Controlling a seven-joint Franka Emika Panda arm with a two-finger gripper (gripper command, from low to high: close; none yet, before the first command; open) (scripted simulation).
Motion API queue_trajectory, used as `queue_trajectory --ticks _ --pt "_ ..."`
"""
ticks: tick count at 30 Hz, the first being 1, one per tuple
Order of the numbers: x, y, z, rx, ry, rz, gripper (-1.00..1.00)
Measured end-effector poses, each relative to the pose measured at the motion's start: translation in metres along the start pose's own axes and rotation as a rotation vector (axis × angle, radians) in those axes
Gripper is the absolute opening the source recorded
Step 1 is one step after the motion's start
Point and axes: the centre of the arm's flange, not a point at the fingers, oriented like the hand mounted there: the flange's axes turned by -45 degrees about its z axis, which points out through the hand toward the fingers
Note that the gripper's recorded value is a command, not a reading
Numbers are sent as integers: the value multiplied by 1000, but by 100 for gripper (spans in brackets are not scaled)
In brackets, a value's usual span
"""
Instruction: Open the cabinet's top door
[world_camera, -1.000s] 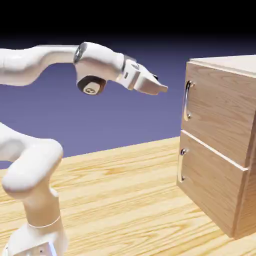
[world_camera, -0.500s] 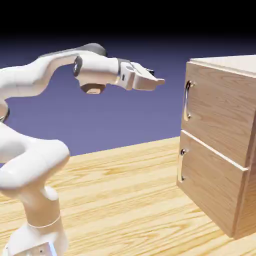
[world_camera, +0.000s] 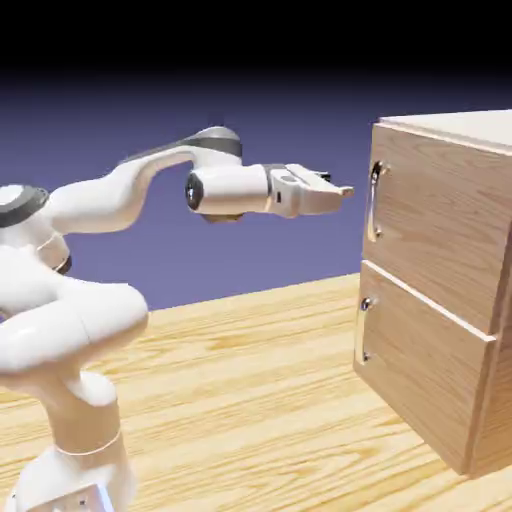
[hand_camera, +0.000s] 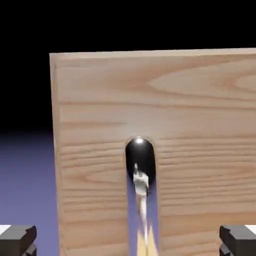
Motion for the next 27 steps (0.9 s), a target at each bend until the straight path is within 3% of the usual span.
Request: queue_trajectory --ticks 4,8,9,20,27 --pt "-21 6 15 -2 17 -18 0" --pt "-20 6 63 -2 17 -18 0" --pt "-20 7 65 -2 17 -18 -100" --pt "-25 45 4 209 25 -17 -100" --pt "-32 48 6 208 34 -16 -100"
